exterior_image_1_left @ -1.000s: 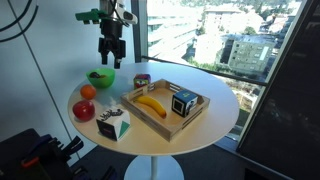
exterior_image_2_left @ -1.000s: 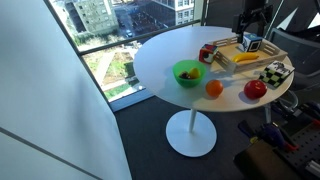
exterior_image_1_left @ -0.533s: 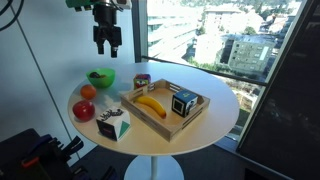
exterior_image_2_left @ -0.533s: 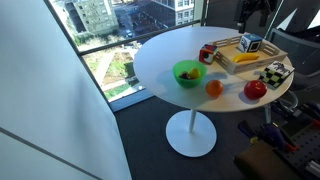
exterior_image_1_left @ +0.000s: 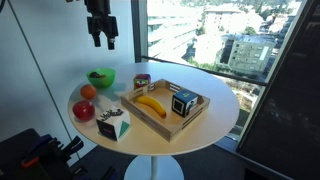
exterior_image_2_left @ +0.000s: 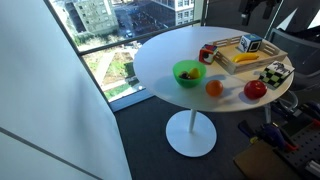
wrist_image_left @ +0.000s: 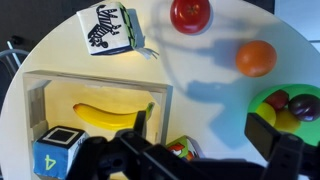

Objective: Pick up the yellow banana toy and put it in the tray

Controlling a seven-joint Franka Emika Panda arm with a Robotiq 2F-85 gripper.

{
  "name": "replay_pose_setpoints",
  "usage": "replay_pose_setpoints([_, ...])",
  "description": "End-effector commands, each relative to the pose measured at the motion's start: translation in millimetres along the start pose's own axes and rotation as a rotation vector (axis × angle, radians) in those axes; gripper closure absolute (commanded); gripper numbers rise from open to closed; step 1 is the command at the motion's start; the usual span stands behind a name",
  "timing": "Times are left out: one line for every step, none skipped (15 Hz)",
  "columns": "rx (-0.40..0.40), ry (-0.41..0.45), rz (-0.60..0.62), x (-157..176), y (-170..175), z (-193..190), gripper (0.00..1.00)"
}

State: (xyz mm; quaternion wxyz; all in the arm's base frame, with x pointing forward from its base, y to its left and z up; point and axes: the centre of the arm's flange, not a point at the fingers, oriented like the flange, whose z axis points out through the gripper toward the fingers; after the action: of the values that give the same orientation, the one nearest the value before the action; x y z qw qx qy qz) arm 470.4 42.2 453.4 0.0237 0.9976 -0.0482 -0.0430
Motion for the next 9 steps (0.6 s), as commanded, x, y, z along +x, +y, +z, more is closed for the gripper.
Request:
replay_pose_setpoints([0.017, 0.052, -0.035, -16, 3, -4, 0.00])
replay_pose_setpoints([0.019, 0.053, -0.040, -17, 4, -4, 0.00])
replay_pose_setpoints([0.004, 0.029, -0.016, -6, 1, -2, 0.00])
replay_pose_setpoints([0.005, 0.033, -0.020, -8, 1, -2, 0.00])
replay_pose_setpoints([0.005, 0.035, -0.022, -9, 2, -2, 0.00])
replay_pose_setpoints([0.005, 0.036, -0.022, -10, 2, -2, 0.00])
replay_pose_setpoints([0.005, 0.036, -0.023, -10, 2, -2, 0.00])
replay_pose_setpoints([0.005, 0.036, -0.023, -10, 2, -2, 0.00])
replay_pose_setpoints([0.005, 0.036, -0.023, -10, 2, -2, 0.00])
